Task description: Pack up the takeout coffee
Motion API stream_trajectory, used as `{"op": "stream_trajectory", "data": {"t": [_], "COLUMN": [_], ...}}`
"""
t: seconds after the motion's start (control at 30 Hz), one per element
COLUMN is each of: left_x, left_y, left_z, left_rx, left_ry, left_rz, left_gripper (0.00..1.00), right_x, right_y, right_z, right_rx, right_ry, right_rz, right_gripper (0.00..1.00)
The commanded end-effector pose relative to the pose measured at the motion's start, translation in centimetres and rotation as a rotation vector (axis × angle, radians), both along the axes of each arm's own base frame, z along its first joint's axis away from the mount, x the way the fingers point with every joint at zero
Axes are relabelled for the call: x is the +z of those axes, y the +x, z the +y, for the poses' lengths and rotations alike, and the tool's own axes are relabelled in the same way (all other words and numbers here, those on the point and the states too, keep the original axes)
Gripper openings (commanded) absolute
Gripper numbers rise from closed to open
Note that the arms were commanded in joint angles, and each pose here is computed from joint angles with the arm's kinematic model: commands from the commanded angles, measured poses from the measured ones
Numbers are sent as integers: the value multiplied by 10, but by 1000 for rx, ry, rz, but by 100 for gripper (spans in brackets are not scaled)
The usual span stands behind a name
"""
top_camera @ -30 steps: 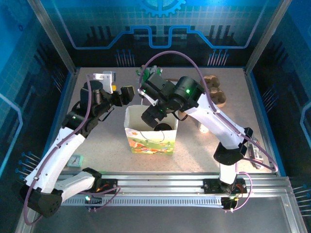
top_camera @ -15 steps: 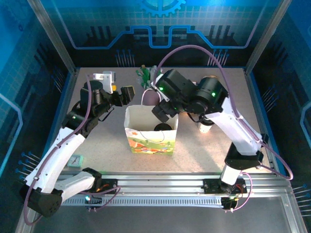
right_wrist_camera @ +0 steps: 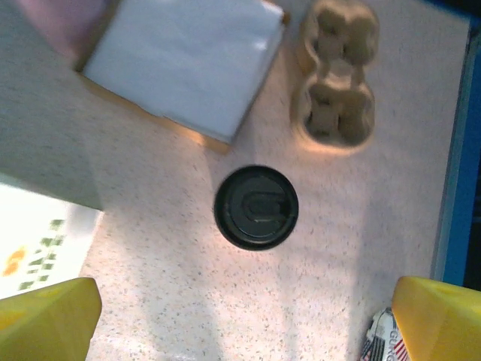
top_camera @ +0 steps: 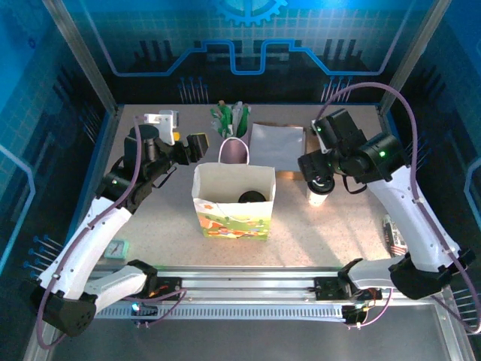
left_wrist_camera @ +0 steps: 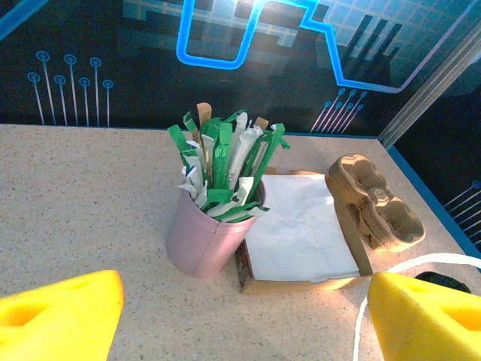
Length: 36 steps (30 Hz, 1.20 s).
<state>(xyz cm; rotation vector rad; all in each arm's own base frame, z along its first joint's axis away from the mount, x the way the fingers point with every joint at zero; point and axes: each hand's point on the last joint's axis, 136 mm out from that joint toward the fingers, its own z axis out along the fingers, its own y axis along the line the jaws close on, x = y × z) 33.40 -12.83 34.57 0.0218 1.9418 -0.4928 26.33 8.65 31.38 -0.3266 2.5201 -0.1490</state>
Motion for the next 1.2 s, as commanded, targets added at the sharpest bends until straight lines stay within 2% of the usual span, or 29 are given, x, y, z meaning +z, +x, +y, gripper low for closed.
{"op": "stream_trajectory", "data": {"t": [0.0, 0.2, 0.4, 0.57, 0.77, 1.0, 1.17], "left_x": [5, 3, 2, 3, 2, 0, -1], "left_y": [0, 1, 1, 0, 1, 1, 1], "left_z": [-2, -5, -6, -4, -5, -5, -5], "left_rx": [-22, -33, -40, -36, -37, -38, -38], "left_ry": [-3, -4, 1, 6, 12, 16, 17], "left_rz": [-21, -9, 1, -3, 3, 8, 12], "left_gripper": [86, 86, 89, 89, 90, 90, 90], "right_x": [-31, -94, -125, -130, -140, -156, -158], "right_y": [13, 24, 35, 40, 38, 26, 26], "right_z": [-4, -14, -16, -28, -25, -36, -36], "right_rx": [-72, -199, -325, -461, -574, -754, -849], "right_ry": [99, 141, 172, 158, 224, 155, 231], "right_rz": [54, 172, 194, 174, 194, 295, 250], "right_gripper": [100, 100, 100, 100, 98, 95, 95]}}
